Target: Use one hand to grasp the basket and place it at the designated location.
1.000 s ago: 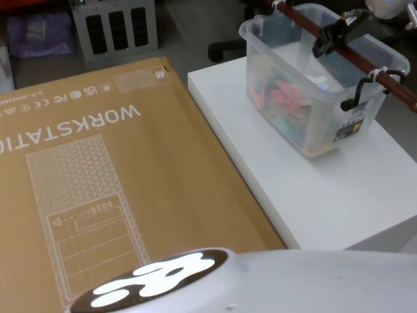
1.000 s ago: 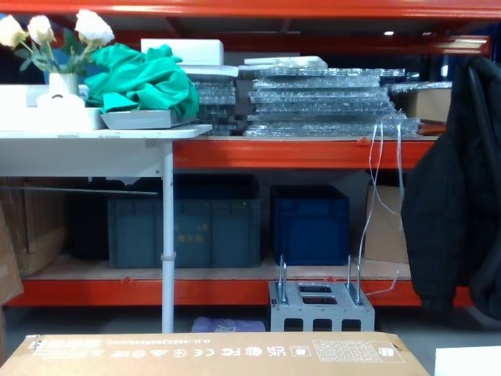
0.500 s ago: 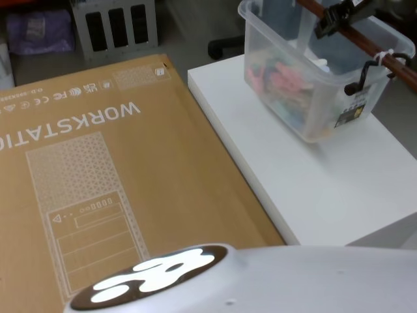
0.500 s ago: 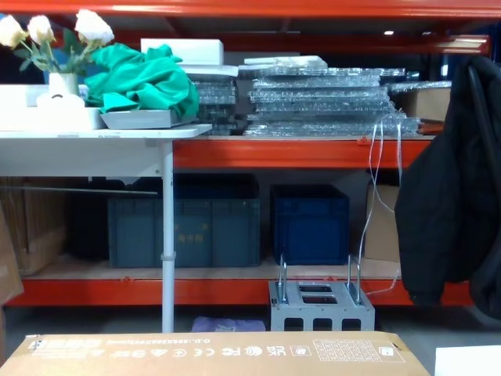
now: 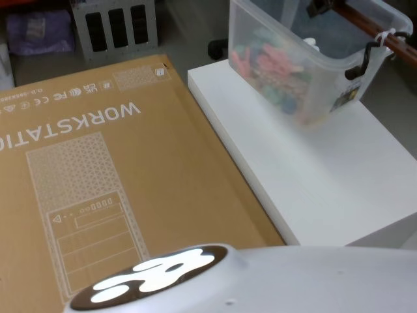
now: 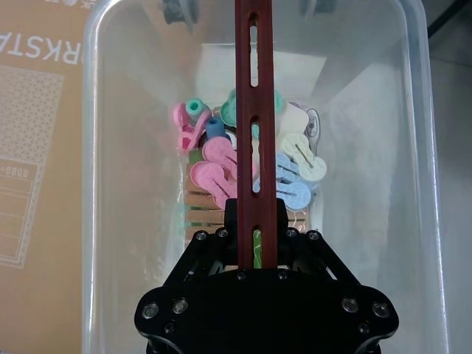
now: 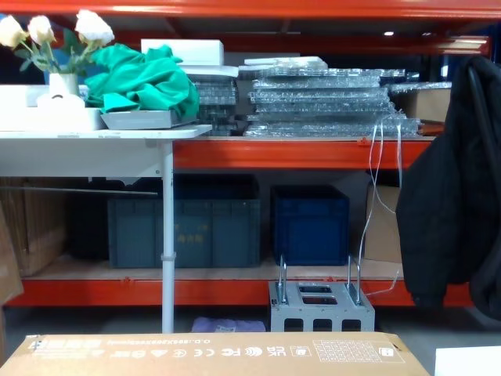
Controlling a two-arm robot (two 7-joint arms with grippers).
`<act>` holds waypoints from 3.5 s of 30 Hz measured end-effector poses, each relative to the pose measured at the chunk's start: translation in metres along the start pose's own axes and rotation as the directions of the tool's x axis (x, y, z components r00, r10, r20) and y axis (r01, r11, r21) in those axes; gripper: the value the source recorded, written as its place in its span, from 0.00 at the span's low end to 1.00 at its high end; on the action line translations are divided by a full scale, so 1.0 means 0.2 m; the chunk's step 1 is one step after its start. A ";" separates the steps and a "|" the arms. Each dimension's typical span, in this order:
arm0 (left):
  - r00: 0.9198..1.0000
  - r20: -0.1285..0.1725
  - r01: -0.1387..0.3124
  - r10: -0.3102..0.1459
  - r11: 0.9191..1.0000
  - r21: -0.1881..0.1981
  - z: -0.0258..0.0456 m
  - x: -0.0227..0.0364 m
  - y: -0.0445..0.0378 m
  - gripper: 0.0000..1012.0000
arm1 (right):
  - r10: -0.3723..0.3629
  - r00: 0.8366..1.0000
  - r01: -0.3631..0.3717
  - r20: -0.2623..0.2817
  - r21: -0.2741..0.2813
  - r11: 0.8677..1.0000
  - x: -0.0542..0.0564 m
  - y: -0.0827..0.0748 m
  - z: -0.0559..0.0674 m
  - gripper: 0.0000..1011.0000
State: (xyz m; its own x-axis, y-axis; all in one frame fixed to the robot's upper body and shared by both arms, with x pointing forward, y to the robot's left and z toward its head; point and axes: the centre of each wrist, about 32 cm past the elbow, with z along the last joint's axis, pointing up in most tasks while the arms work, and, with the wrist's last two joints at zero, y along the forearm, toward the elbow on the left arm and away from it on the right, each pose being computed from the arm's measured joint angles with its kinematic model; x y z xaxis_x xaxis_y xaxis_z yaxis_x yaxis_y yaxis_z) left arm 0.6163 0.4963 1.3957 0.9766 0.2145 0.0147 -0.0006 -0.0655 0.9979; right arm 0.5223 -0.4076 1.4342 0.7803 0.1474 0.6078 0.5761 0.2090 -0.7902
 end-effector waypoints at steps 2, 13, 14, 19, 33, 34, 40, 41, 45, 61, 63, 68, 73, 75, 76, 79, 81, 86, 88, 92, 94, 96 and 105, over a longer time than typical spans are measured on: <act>1.000 0.000 0.000 0.000 1.000 0.000 0.000 0.000 0.000 0.00 | -0.008 1.000 0.008 0.016 0.007 1.000 0.01 -0.01 0.02 0.22; 1.000 0.000 0.000 0.000 1.000 0.000 0.000 0.000 0.000 0.00 | -0.050 0.990 0.041 0.130 0.071 0.997 0.06 -0.08 0.12 0.22; 1.000 0.000 0.000 0.000 1.000 0.000 0.000 0.000 0.000 0.00 | -0.057 0.988 0.045 0.146 0.083 0.996 0.07 -0.09 0.13 0.22; 1.000 0.000 0.000 0.000 1.000 0.000 0.000 0.000 0.000 0.00 | -0.082 0.977 0.059 0.195 0.119 0.991 0.10 -0.13 0.18 0.22; 1.000 0.000 0.000 0.000 1.000 0.000 0.000 0.000 0.000 0.00 | -0.131 0.925 0.041 0.358 0.249 0.968 0.16 -0.18 0.35 0.22; 1.000 0.000 0.000 0.000 1.000 0.000 0.000 0.000 0.000 0.00 | -0.134 0.920 0.038 0.367 0.256 0.966 0.16 -0.18 0.36 0.22; 1.000 0.000 0.000 0.000 1.000 0.000 0.000 0.000 0.000 0.00 | -0.142 0.907 0.028 0.397 0.278 0.960 0.16 -0.18 0.39 0.22; 1.000 0.000 0.000 0.000 1.000 0.000 0.000 0.000 0.000 0.00 | -0.143 0.905 0.027 0.401 0.280 0.960 0.17 -0.18 0.39 0.22; 1.000 0.000 0.000 0.000 1.000 0.000 0.000 0.000 0.000 0.00 | -0.153 0.882 0.012 0.446 0.304 0.953 0.16 -0.17 0.44 0.22; 1.000 0.000 0.000 0.000 1.000 0.000 0.000 0.000 0.000 0.00 | -0.249 0.681 -0.095 0.688 0.421 0.902 0.14 -0.10 0.80 0.22; 1.000 0.000 0.000 0.000 1.000 0.000 0.000 0.000 0.000 0.00 | -0.258 0.659 -0.113 0.706 0.432 0.895 0.13 -0.09 0.83 0.22; 1.000 0.000 0.000 0.000 1.000 0.000 0.000 0.000 0.000 0.00 | -0.288 0.582 -0.177 0.761 0.464 0.868 0.12 -0.04 0.89 0.22; 1.000 0.000 0.000 0.000 1.000 0.000 0.000 0.000 0.000 0.00 | -0.327 0.511 -0.229 0.795 0.493 0.839 0.10 0.00 0.93 0.22; 1.000 0.000 0.000 0.000 1.000 0.000 0.000 0.000 0.000 0.00 | -0.345 0.478 -0.252 0.808 0.502 0.827 0.09 0.02 0.95 0.22; 1.000 0.000 0.000 0.000 1.000 0.000 0.000 0.000 0.000 0.00 | -0.354 0.458 -0.268 0.815 0.507 0.820 0.08 0.03 0.97 0.22; 1.000 0.000 0.000 0.000 1.000 0.000 0.000 0.000 0.000 0.00 | -0.367 0.429 -0.289 0.825 0.510 0.810 0.06 0.05 0.98 0.22; 1.000 0.000 0.000 0.000 1.000 0.000 0.000 0.000 0.000 0.00 | -0.371 0.418 -0.296 0.829 0.510 0.808 0.05 0.06 0.99 0.22; 1.000 0.000 0.000 0.000 1.000 0.000 0.000 0.000 0.000 0.00 | -0.381 0.385 -0.316 0.841 0.507 0.802 0.03 0.09 1.01 0.22; 1.000 0.000 0.000 0.000 1.000 0.000 0.000 0.000 0.000 0.00 | -0.387 0.370 -0.325 0.845 0.508 0.798 0.01 0.12 1.02 0.22; 1.000 0.000 0.000 0.000 1.000 0.000 0.000 0.000 0.000 0.00 | -0.395 0.363 -0.322 0.844 0.511 0.797 -0.02 0.15 1.02 0.22; 1.000 0.000 0.000 0.000 1.000 0.000 0.000 0.000 0.000 0.00 | -0.397 0.366 -0.313 0.842 0.513 0.799 -0.04 0.18 1.03 0.22; 1.000 0.000 0.000 0.000 1.000 0.000 0.000 0.000 0.000 0.00 | -0.394 0.372 -0.306 0.840 0.512 0.802 -0.06 0.21 1.05 0.22; 1.000 0.000 0.000 0.000 1.000 0.000 0.000 0.000 0.000 0.00 | -0.360 0.407 -0.301 0.840 0.495 0.815 -0.12 0.33 1.10 0.22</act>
State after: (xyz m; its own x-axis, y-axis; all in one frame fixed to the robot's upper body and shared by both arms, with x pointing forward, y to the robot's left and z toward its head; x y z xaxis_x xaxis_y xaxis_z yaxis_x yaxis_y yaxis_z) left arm 0.6163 0.4963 1.3958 0.9766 0.2145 0.0148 -0.0007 -0.0654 0.9979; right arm 0.4883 -0.1852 1.3852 -0.0942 0.7964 0.5974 0.1143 0.6047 -0.7882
